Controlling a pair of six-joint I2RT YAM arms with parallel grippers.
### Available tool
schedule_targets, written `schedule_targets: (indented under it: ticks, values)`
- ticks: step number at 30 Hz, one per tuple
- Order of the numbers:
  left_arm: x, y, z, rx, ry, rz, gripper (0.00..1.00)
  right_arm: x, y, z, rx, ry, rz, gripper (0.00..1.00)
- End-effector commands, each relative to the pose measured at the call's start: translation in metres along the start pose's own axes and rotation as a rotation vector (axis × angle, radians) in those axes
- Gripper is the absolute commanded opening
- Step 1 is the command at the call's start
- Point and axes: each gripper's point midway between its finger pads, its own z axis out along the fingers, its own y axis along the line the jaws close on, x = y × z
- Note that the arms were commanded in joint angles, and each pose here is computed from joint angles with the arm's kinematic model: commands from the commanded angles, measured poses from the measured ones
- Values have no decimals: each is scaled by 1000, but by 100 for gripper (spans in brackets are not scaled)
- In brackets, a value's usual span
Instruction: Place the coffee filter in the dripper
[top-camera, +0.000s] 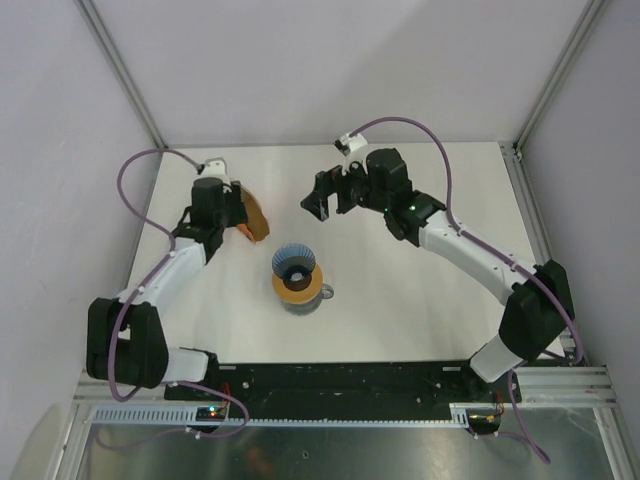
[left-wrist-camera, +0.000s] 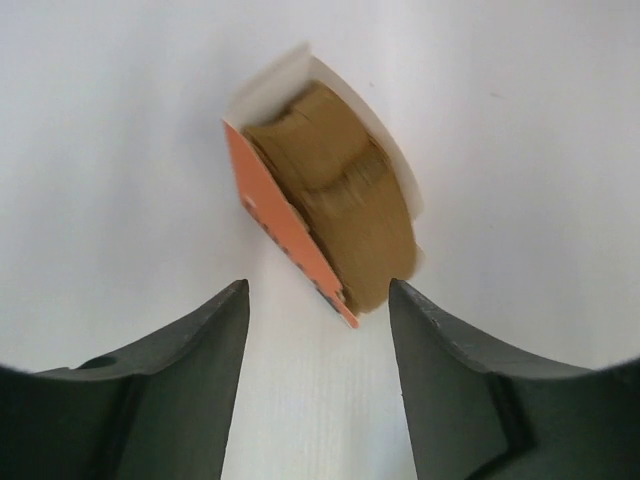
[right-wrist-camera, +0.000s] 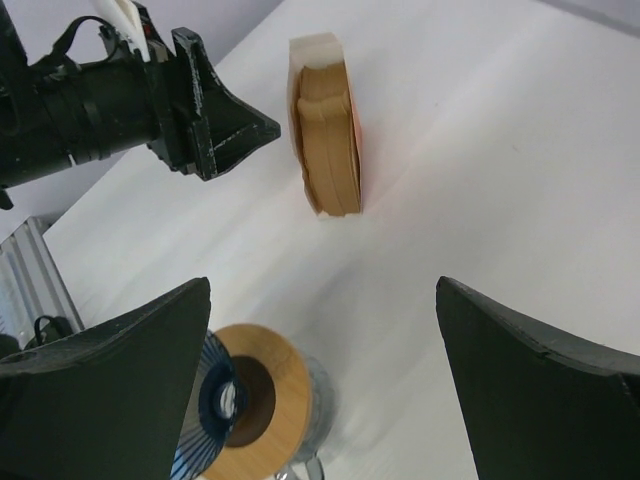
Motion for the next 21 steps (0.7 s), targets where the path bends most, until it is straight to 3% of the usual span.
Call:
schedule_targets:
  ticks: [1, 4, 10, 21]
  values:
    - [-50, 21, -9, -29, -118, -48, 66, -34, 14, 21, -70, -158, -79, 99]
    - [-54, 36, -2, -39, -110, -108, 67, -31, 18, 48, -102, -156, -92, 99]
    - [-36, 45, 25, -52, -26, -180, 60, -7, 6, 109, -75, -24, -72, 99]
    - [-42, 49, 44, -38, -7, -231, 54, 30, 7, 137, -100, 46, -33, 99]
